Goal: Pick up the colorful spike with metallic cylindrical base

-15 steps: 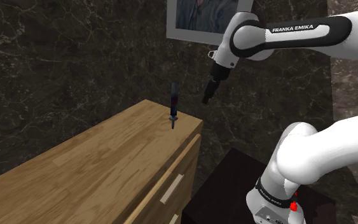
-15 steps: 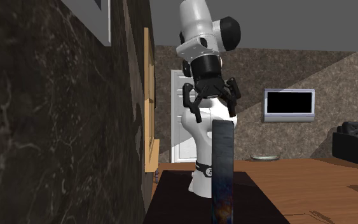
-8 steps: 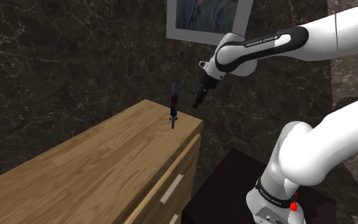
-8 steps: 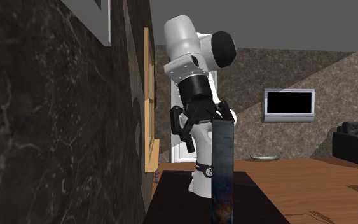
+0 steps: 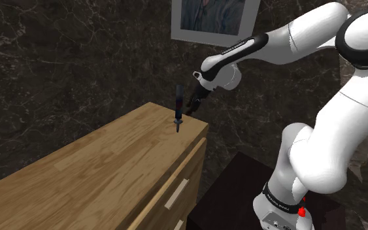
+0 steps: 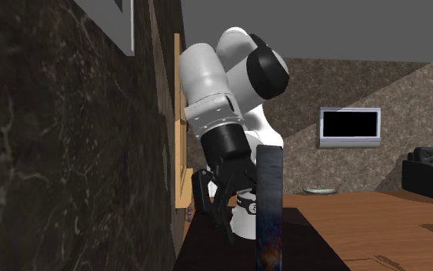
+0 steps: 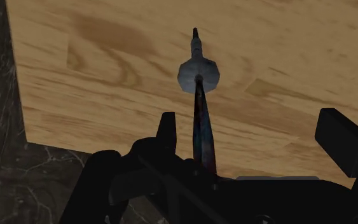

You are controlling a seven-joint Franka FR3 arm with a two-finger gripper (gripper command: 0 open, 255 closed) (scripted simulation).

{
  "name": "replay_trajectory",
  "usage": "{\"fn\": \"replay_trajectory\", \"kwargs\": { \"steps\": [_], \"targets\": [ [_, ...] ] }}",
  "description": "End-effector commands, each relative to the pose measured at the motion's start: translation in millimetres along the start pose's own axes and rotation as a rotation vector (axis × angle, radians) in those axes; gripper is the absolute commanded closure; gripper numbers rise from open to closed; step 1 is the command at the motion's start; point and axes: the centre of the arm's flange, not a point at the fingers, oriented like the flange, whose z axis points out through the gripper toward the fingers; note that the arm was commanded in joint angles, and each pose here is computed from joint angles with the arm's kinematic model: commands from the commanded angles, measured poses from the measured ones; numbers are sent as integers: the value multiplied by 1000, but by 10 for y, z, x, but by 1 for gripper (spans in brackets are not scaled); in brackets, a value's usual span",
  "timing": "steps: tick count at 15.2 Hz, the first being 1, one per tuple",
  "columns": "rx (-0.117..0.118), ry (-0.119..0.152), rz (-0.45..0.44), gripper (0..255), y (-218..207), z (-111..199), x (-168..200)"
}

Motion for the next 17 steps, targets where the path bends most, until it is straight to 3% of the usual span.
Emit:
{"fn": "replay_trajectory", "kwargs": {
  "steps": [1,3,12,13,17],
  "targets": [
    [-1,35,-62,0,172,207,22],
    [1,57,-99,0,273,336,67],
    [1,57,-99,0,284,687,-125],
    [1,57,-99,255,282,689,-123],
    [1,57,-99,255,283,688,-122]
  ]
}}
